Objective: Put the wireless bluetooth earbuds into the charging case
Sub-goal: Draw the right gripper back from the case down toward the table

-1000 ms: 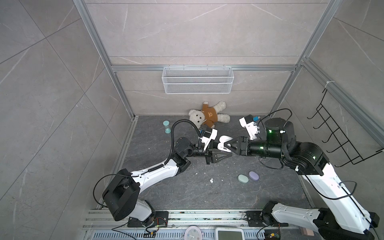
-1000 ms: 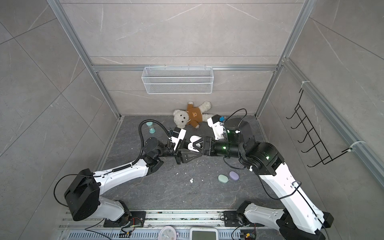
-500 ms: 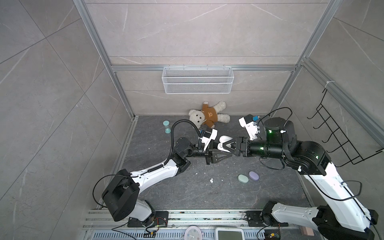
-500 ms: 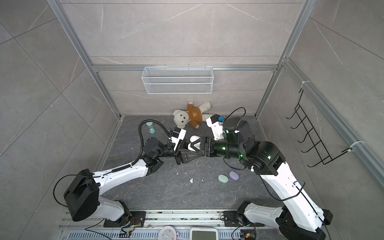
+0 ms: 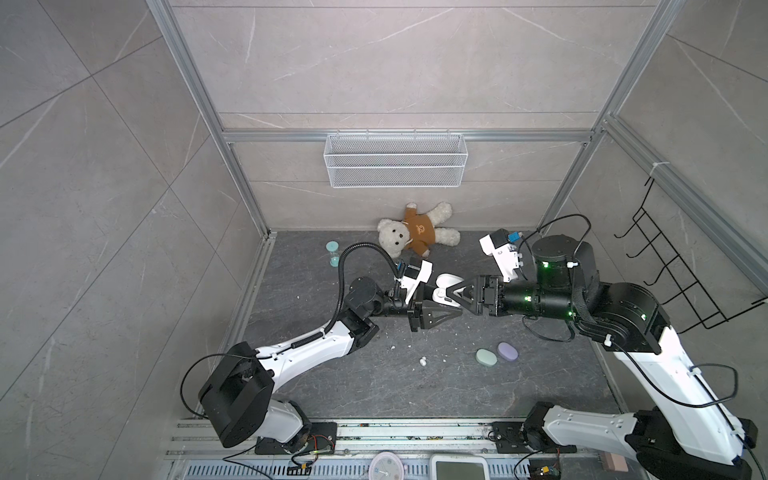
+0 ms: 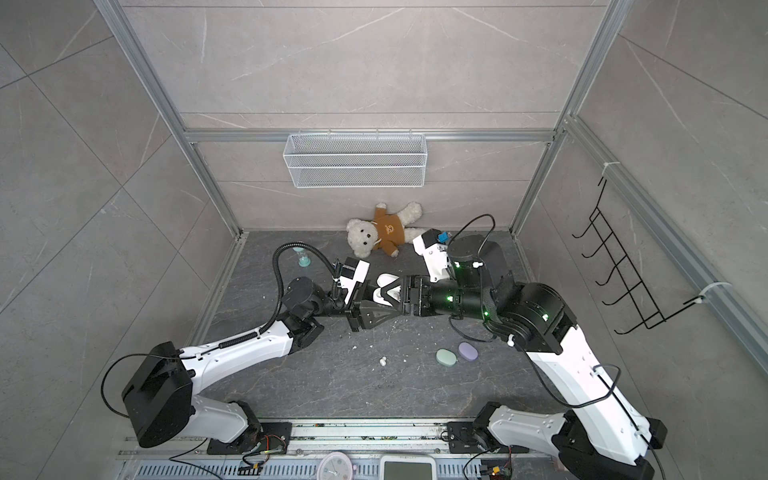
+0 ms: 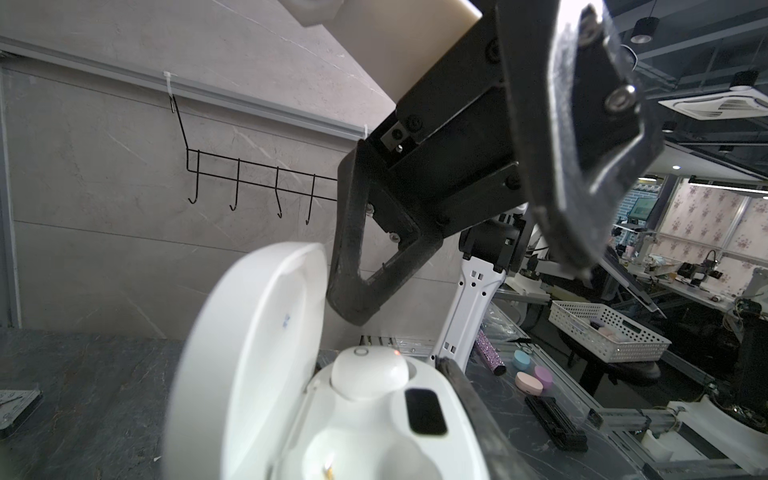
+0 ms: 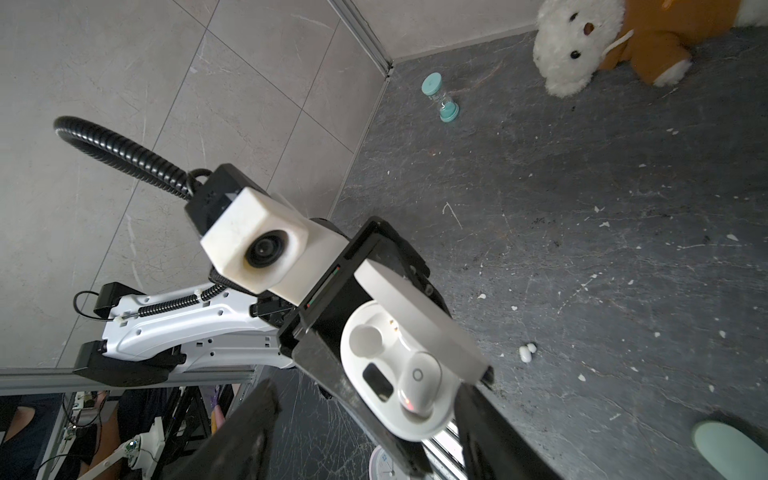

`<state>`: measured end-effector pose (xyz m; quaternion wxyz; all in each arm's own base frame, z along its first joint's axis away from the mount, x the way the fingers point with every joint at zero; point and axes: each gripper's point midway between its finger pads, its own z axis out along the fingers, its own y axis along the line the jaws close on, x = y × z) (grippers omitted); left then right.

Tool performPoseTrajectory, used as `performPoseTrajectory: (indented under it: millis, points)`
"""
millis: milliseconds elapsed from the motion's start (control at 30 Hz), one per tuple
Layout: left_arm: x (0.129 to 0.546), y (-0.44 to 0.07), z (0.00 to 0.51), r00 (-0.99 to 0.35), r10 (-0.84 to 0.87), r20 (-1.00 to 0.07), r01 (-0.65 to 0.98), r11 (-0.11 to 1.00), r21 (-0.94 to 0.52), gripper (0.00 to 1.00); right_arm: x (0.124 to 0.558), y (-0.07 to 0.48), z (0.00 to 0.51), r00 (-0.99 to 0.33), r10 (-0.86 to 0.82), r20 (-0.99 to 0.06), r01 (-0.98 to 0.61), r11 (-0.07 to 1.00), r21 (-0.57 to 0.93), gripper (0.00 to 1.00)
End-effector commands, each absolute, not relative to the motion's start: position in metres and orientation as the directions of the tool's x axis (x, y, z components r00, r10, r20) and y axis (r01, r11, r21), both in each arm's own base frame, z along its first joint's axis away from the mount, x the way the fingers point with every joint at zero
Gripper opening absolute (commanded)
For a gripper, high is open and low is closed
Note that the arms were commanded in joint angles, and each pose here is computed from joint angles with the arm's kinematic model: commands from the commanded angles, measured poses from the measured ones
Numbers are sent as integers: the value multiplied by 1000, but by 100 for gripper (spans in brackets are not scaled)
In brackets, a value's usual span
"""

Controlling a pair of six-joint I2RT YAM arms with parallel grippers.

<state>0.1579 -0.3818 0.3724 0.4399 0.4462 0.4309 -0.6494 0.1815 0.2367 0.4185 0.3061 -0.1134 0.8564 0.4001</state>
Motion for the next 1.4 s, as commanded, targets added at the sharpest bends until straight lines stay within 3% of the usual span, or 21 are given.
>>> performPoseTrajectory:
  millis: [0, 533, 900, 1367]
  points:
    - [151, -372, 382, -140, -222, -965, 971, -220, -90, 17, 170, 235, 420, -792, 19, -611, -456, 648, 610, 70]
    - [147, -325, 357, -138, -121, -983, 990, -39, -135, 17, 155, 209, 356, -858, 83, -507, -305, 713, 632, 75]
    - [126, -298, 360, -113, -111, -987, 994, 1, -114, 17, 175, 207, 225, -925, 65, -374, -132, 869, 477, 74]
    - [118, -281, 353, -127, -125, -984, 990, 43, -133, 18, 194, 269, 79, -988, 63, -144, -7, 900, 436, 67]
